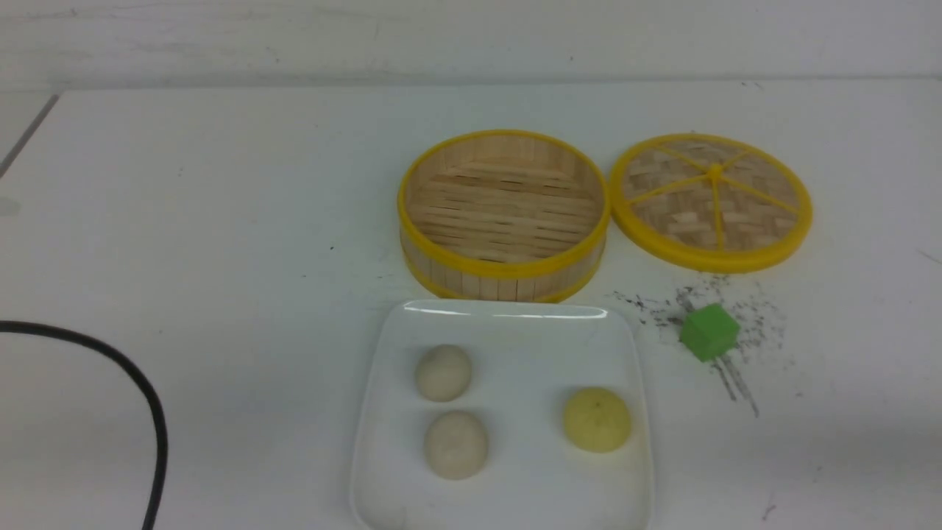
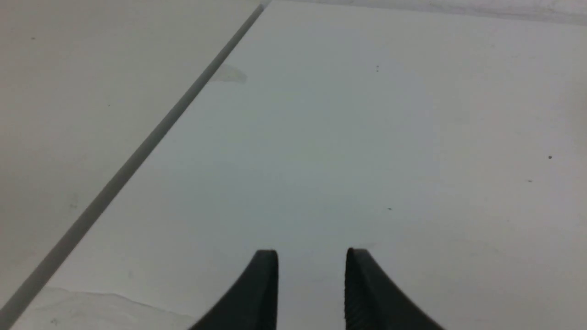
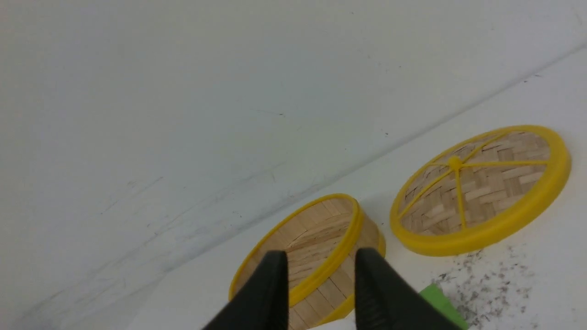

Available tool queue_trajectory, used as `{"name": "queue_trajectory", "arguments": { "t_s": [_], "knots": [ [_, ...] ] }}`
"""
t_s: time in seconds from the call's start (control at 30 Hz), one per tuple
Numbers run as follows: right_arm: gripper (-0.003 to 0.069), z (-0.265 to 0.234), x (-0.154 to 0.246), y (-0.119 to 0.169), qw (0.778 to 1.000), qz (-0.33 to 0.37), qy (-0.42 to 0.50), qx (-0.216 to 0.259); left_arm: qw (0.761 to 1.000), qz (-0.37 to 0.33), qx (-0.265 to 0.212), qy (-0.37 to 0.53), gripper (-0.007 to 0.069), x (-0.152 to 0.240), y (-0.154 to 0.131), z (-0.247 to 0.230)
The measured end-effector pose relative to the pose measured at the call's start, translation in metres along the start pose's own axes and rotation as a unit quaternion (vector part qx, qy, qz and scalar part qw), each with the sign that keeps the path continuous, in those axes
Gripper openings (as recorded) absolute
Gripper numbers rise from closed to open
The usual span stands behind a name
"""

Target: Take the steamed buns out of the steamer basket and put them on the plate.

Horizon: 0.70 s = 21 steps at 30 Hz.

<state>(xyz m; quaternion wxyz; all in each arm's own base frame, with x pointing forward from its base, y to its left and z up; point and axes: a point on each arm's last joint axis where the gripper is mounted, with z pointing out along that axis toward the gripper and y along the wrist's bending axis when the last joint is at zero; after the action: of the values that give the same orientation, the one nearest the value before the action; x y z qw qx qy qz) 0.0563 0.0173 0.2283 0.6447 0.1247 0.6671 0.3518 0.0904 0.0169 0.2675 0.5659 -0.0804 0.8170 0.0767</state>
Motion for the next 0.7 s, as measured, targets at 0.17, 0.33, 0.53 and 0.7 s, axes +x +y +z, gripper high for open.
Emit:
{"name": "queue_trajectory", "arguments": {
  "t_s": [0.17,0.33,0.53,0.7],
  "knots": [
    [0.0237,0.0,0.0,0.0,1.0,0.018,0.0,0.001,0.999,-0.002,-0.031,0.02,0.0244,0.004,0.006,0.0],
    [0.0239,0.0,0.0,0.0,0.999,0.051,0.001,0.002,0.997,0.0,-0.063,0.037,0.0244,0.007,0.011,-0.001],
    [0.0239,0.0,0.001,0.0,1.0,-0.024,0.003,-0.001,0.995,0.007,-0.085,0.042,0.0244,0.008,0.015,-0.002],
    [0.0239,0.0,0.001,0.001,0.989,-0.148,0.006,-0.009,0.995,0.008,-0.091,0.044,0.0244,0.008,0.016,-0.002]
  ]
}}
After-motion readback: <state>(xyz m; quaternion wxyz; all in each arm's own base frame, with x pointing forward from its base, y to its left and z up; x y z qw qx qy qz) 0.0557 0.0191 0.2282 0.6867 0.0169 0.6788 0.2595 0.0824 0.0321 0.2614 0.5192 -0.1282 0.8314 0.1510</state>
